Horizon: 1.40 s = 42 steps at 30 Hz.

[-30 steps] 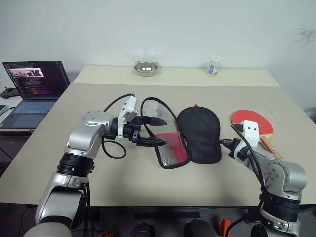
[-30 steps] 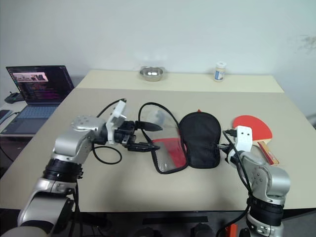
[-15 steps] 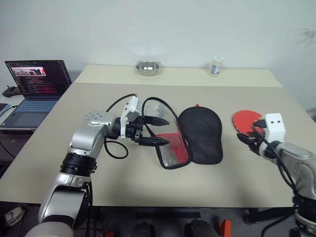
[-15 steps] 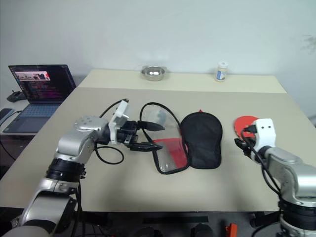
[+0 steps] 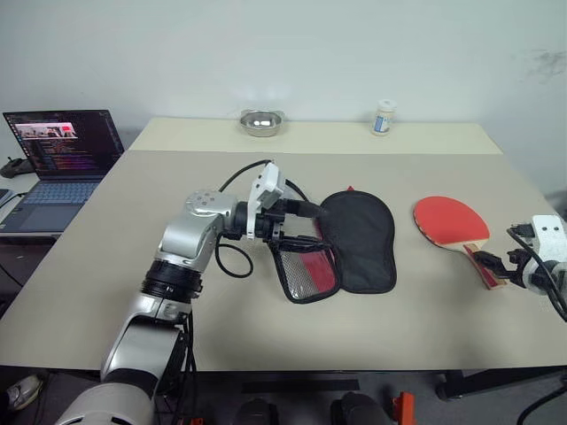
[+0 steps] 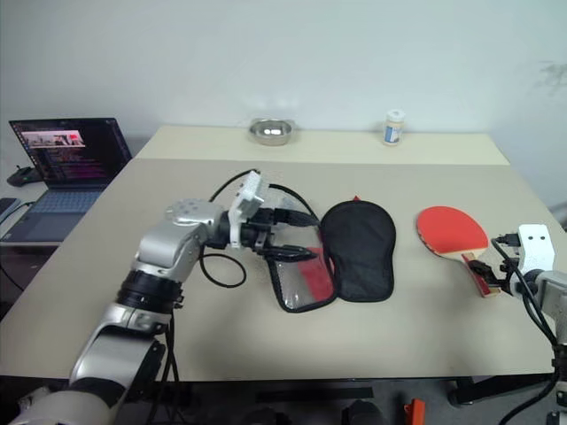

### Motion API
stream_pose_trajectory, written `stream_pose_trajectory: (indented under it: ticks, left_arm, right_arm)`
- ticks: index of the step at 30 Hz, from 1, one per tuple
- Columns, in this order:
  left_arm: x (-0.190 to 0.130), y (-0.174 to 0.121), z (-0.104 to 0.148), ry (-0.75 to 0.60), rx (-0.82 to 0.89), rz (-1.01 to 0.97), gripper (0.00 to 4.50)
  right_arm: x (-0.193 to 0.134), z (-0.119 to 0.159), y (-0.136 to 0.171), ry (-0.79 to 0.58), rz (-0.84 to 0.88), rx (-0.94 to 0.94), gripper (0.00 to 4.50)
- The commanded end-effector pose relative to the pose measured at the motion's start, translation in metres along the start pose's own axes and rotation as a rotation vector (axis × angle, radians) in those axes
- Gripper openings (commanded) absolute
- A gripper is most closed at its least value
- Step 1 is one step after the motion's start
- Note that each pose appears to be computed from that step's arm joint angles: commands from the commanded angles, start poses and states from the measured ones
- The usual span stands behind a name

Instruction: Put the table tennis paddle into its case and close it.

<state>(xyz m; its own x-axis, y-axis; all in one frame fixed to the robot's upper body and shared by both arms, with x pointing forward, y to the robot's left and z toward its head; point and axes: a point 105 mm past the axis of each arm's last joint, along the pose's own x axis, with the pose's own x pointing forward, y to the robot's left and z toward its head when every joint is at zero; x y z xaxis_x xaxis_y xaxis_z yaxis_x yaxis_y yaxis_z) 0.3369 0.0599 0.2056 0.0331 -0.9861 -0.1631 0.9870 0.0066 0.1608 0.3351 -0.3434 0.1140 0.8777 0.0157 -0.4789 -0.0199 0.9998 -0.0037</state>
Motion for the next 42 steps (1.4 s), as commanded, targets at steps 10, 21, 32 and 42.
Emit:
stream_pose_trajectory:
  ticks: [10,21,32,42]
  left_arm:
    - [-0.007,-0.001,0.017,-0.01,0.06,0.048,3.94]
    - [-0.024,-0.006,0.021,0.033,0.073,0.111,3.94]
    - [-0.04,-0.009,0.037,0.07,0.124,0.17,3.94]
    - [-0.031,-0.009,0.04,0.063,0.147,0.181,3.94]
  right_arm:
    - [0.029,0.004,0.002,0.019,0.005,-0.071,4.31]
    - [0.025,0.021,-0.002,-0.044,-0.051,-0.015,1.14]
    - [-0.025,0.071,0.121,-0.26,0.144,-0.02,1.09]
    - [-0.011,0.041,0.215,-0.196,0.199,0.123,1.09]
